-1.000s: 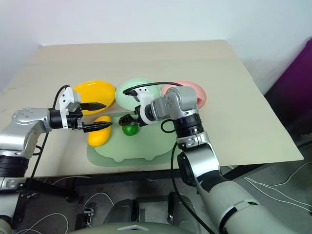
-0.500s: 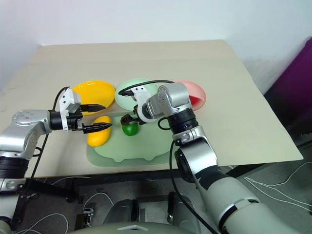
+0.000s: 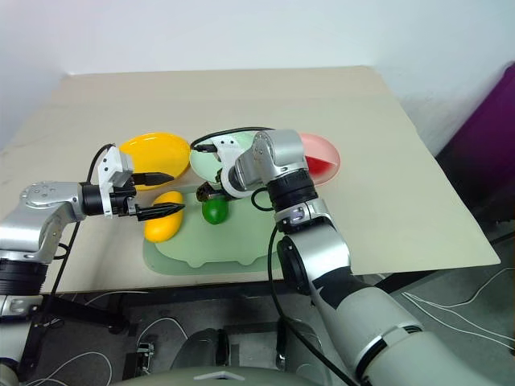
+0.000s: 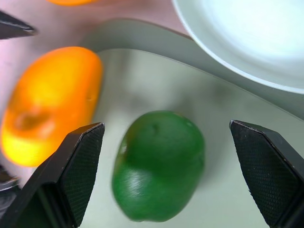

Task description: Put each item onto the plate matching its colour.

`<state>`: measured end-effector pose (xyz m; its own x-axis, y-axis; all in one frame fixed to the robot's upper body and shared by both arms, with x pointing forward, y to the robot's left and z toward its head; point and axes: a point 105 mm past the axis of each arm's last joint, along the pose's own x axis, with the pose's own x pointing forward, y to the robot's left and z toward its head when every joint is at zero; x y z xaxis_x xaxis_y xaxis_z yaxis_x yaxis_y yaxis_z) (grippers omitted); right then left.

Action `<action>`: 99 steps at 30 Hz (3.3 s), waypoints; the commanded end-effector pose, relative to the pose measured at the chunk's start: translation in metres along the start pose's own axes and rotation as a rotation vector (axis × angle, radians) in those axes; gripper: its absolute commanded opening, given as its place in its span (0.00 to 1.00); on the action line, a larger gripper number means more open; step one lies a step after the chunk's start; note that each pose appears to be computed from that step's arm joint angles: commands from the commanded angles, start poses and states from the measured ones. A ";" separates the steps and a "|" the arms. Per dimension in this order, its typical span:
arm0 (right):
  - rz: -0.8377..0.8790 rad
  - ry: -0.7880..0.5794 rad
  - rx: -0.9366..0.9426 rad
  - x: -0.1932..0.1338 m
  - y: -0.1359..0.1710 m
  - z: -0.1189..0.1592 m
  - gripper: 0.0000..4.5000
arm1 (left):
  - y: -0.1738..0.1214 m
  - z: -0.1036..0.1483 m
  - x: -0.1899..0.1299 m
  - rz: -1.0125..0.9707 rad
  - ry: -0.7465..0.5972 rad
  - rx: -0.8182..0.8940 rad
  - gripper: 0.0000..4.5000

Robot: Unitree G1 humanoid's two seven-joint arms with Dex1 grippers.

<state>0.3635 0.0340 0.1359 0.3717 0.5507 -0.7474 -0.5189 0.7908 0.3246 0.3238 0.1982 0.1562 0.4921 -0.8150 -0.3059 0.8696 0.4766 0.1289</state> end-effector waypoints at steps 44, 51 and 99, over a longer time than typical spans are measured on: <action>-0.106 0.084 -0.120 0.005 0.008 -0.027 0.99 | -0.001 0.015 -0.006 0.018 -0.049 0.044 1.00; -0.096 0.073 -0.151 0.006 0.011 -0.027 0.99 | 0.000 0.016 -0.007 0.022 -0.049 0.044 1.00; -0.021 -0.062 -0.272 -0.033 0.003 0.008 0.62 | 0.002 0.026 -0.002 0.016 -0.070 0.052 1.00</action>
<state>0.3545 0.0150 0.1401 0.3970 0.5069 -0.7651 -0.6661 0.7326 0.1398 0.3251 0.1922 0.1699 0.5024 -0.8230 -0.2652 0.8646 0.4804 0.1470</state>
